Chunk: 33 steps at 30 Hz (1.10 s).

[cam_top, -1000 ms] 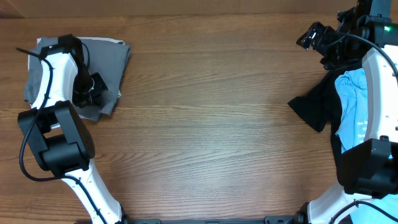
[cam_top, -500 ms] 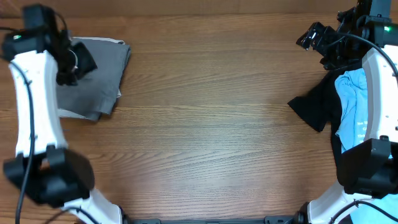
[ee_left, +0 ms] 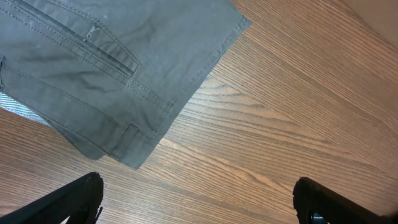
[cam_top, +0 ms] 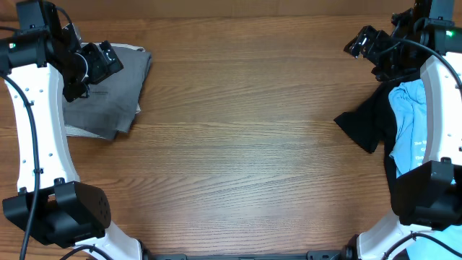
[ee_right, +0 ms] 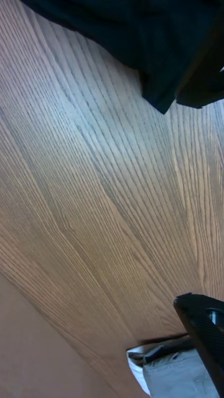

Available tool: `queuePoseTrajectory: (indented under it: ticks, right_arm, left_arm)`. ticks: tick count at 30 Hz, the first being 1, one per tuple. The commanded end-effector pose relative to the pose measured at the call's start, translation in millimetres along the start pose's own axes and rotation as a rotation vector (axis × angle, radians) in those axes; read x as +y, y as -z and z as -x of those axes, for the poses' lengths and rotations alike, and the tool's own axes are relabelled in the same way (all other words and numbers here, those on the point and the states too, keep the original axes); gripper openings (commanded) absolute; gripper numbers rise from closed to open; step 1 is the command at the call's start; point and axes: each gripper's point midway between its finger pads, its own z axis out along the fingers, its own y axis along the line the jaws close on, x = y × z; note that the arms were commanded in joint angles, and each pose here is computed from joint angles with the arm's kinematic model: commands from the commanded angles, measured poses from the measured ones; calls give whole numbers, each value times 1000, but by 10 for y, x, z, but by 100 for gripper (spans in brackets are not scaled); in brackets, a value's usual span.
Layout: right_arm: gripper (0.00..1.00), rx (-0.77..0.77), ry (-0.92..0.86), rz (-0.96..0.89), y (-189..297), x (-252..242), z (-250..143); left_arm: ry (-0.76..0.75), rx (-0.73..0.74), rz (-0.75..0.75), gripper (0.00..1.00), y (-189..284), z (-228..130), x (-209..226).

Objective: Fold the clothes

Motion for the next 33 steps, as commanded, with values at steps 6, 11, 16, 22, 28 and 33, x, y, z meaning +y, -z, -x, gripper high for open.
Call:
queuePoseTrajectory:
  ticks: [6,11,16,22,28,33]
  right_arm:
    - [100,-1,7,7,-3,19,-1]
    - [100,9,10,7,-30,33,-34]
    - [100,2,45,25,32,189,-94]
    - [100,-141,228,161,878,966,-446]
    - [100,-443,414,297,2275,1384,-1012]
    - [100,-678,484,435,3374,1265,-1644]
  left_arm:
    - [-8,17,-17,100,-31,-35,-45]
    - [-8,17,-17,100,-31,-34,-45]
    - [-8,17,-17,100,-31,-35,-45]
    - [-8,17,-17,100,-31,-35,-45]
    - [-8,17,-17,100,-31,-34,-45]
    - [-8,17,-17,100,-31,-34,-45]
